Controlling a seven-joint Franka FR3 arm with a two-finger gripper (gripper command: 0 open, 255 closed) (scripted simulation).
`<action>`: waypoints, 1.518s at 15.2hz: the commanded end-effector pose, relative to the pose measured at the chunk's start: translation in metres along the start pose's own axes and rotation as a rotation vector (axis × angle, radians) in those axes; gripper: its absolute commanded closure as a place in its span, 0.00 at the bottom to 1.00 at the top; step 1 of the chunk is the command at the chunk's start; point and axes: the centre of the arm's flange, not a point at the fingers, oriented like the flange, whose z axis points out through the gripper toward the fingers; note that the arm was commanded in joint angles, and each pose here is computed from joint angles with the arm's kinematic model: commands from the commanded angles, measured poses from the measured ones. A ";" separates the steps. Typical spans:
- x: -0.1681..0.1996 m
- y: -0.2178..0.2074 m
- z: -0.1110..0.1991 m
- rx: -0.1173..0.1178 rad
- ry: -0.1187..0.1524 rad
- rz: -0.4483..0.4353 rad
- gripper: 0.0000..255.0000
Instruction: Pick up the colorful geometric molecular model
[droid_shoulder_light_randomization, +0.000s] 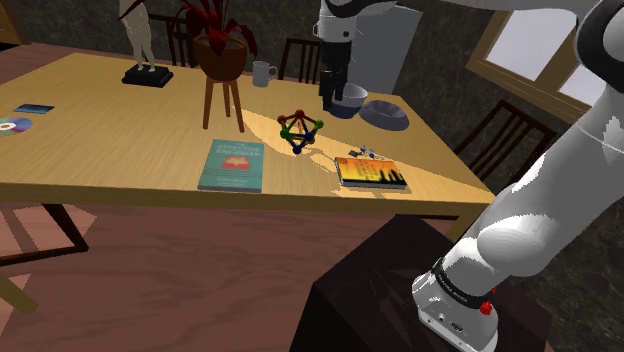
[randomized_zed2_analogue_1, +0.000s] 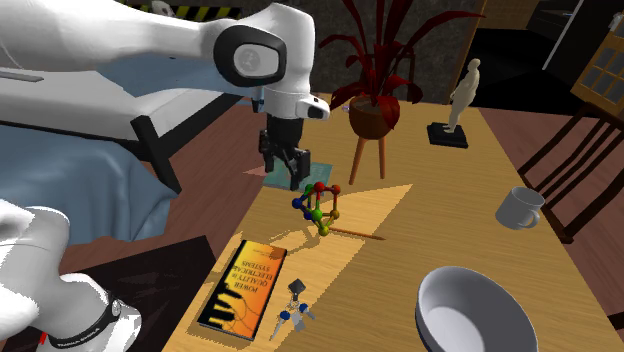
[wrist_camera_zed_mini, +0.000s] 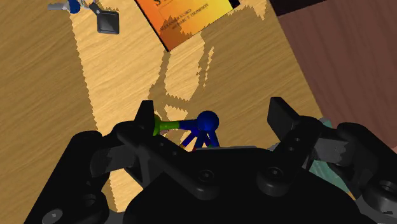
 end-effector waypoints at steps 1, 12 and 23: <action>0.031 0.007 0.008 -0.001 -0.018 -0.038 0.00; 0.124 0.020 0.051 -0.005 -0.074 -0.157 0.00; 0.127 0.020 0.069 -0.005 -0.074 -0.157 1.00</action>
